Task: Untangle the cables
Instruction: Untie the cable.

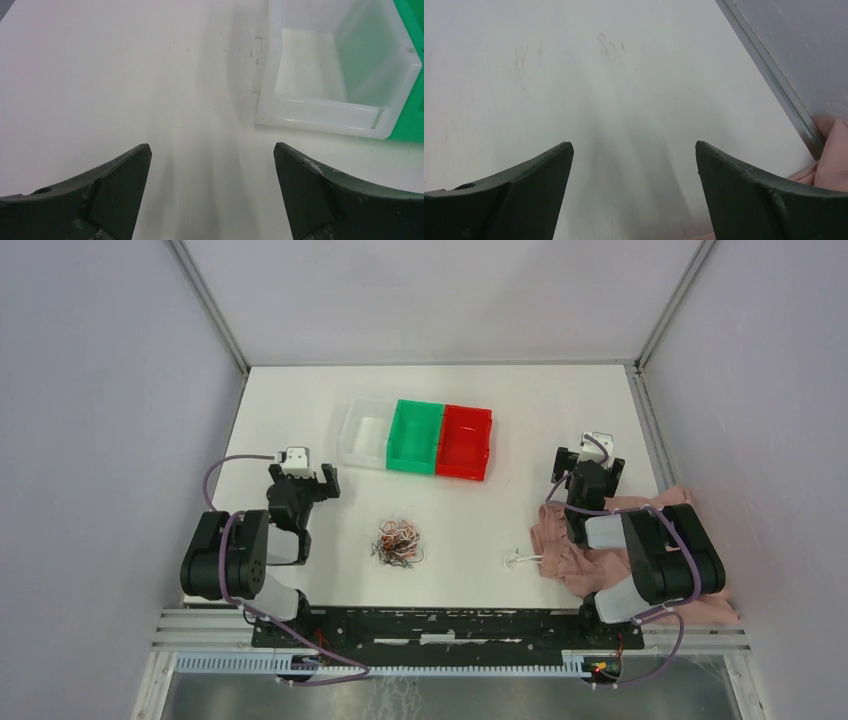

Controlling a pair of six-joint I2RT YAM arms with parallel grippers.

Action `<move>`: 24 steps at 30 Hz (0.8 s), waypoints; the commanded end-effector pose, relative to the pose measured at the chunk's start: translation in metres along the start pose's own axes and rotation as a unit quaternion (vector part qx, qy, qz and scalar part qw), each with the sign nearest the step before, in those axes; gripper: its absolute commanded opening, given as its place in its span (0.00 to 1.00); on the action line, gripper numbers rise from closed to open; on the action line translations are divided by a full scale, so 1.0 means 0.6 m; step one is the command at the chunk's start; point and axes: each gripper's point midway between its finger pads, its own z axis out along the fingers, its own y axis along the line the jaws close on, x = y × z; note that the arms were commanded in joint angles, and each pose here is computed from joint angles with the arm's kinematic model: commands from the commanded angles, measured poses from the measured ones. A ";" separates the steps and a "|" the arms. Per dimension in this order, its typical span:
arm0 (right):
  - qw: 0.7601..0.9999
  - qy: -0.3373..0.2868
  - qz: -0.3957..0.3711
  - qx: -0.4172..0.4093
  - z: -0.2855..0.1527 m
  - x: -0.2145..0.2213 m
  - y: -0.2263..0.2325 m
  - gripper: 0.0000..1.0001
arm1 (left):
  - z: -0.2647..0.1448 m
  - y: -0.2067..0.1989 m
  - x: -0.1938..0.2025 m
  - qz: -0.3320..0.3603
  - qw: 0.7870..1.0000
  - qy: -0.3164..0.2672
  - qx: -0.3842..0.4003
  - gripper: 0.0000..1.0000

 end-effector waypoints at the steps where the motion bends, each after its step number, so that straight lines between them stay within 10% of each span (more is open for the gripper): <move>1: 1.000 -0.017 0.012 0.000 0.001 -0.015 0.003 0.99 | 0.011 0.004 -0.034 0.001 0.999 -0.031 -0.009 0.99; 24: 0.999 -0.006 0.021 0.048 -0.012 -0.064 -0.024 0.99 | 0.014 0.013 -0.074 0.007 1.000 0.003 -0.018 0.99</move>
